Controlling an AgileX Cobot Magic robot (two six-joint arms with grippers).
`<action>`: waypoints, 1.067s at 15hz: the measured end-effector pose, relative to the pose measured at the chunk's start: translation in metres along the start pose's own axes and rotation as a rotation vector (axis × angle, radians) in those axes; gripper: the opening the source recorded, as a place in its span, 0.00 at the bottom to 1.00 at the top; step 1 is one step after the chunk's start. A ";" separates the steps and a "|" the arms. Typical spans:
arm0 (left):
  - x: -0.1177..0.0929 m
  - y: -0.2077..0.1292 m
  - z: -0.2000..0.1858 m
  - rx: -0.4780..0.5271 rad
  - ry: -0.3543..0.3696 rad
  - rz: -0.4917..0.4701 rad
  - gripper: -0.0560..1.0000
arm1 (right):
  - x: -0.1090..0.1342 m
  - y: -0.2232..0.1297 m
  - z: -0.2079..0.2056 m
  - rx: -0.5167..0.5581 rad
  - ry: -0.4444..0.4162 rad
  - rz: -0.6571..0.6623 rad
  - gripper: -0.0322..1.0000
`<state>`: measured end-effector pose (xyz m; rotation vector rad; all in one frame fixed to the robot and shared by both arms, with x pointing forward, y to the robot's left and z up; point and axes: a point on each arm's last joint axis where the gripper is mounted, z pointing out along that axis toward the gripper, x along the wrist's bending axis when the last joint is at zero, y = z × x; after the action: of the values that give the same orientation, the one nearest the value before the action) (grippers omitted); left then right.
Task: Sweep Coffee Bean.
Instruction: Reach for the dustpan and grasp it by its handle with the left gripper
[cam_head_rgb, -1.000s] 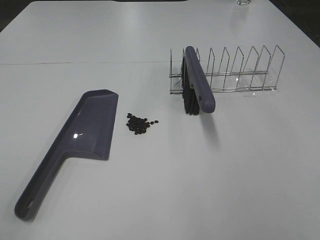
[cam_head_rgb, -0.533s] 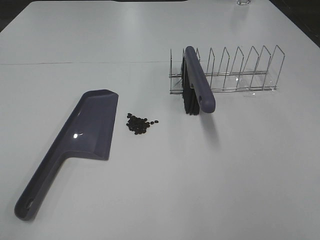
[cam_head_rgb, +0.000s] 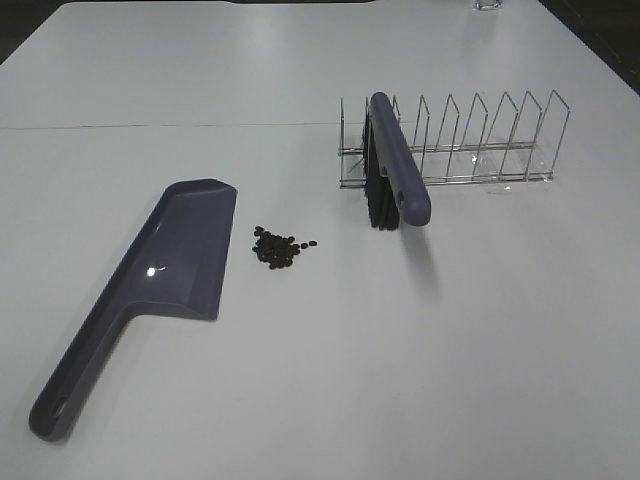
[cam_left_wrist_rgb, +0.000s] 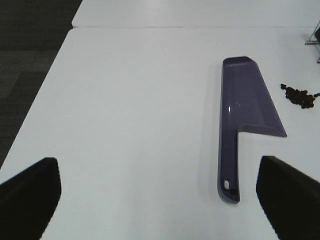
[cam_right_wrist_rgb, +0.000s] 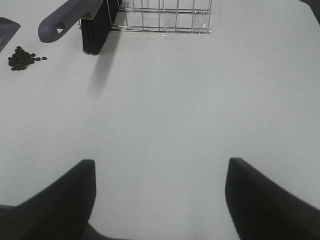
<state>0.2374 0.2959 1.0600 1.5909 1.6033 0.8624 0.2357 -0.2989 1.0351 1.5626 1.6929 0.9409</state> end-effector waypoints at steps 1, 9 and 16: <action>0.000 0.011 0.008 0.130 -0.001 -0.004 1.00 | 0.000 0.000 0.000 0.000 0.000 0.000 0.64; 0.004 0.055 0.086 0.609 -0.015 -0.040 0.99 | 0.000 0.000 0.000 0.000 0.000 0.000 0.64; -0.028 0.053 0.177 0.804 -0.040 -0.003 0.96 | 0.000 0.000 0.000 0.000 0.000 0.000 0.64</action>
<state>0.4156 0.2655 1.0131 2.1021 2.0578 0.1535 0.2357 -0.2989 1.0351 1.5626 1.6929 0.9409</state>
